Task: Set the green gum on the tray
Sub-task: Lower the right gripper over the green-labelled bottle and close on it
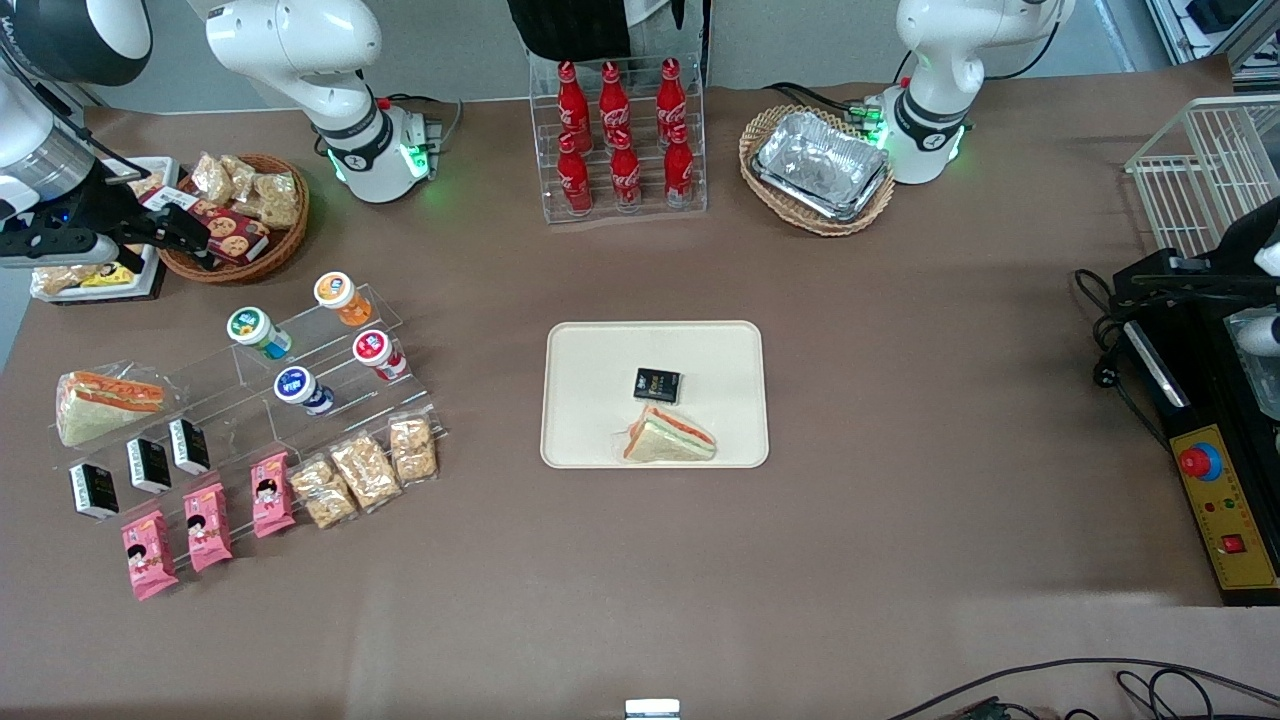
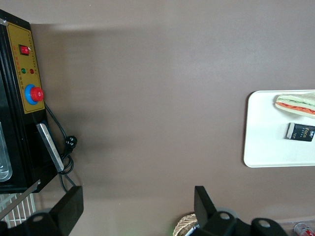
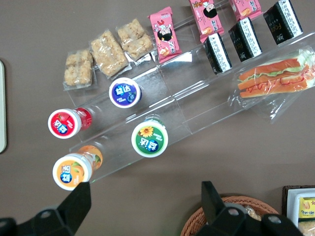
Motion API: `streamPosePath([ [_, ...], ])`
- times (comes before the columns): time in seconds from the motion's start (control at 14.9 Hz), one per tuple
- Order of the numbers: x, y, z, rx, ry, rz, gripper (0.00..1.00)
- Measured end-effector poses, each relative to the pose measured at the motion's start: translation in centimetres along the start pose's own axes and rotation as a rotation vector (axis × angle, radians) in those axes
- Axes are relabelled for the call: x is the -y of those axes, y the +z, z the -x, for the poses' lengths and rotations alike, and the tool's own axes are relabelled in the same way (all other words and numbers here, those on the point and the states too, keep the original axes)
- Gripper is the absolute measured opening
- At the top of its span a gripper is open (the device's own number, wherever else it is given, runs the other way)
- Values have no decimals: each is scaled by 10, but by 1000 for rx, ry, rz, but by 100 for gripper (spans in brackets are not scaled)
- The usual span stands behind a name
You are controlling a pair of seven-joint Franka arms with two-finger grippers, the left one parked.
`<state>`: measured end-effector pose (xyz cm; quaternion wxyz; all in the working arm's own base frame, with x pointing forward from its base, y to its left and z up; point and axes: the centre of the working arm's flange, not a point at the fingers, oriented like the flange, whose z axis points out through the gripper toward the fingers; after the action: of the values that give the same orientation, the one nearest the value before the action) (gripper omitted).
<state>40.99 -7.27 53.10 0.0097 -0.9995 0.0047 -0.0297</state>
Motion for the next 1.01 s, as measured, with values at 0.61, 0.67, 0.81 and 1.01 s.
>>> streamPosePath([
  [0.61, -2, 62, -18, 103, 26, 5, 100],
  [0.67, -2, 78, -23, 117, 29, 8, 100],
  [0.81, -3, 112, -33, 150, 40, 7, 100],
  [1.01, -2, 143, -37, 177, 65, -3, 100],
])
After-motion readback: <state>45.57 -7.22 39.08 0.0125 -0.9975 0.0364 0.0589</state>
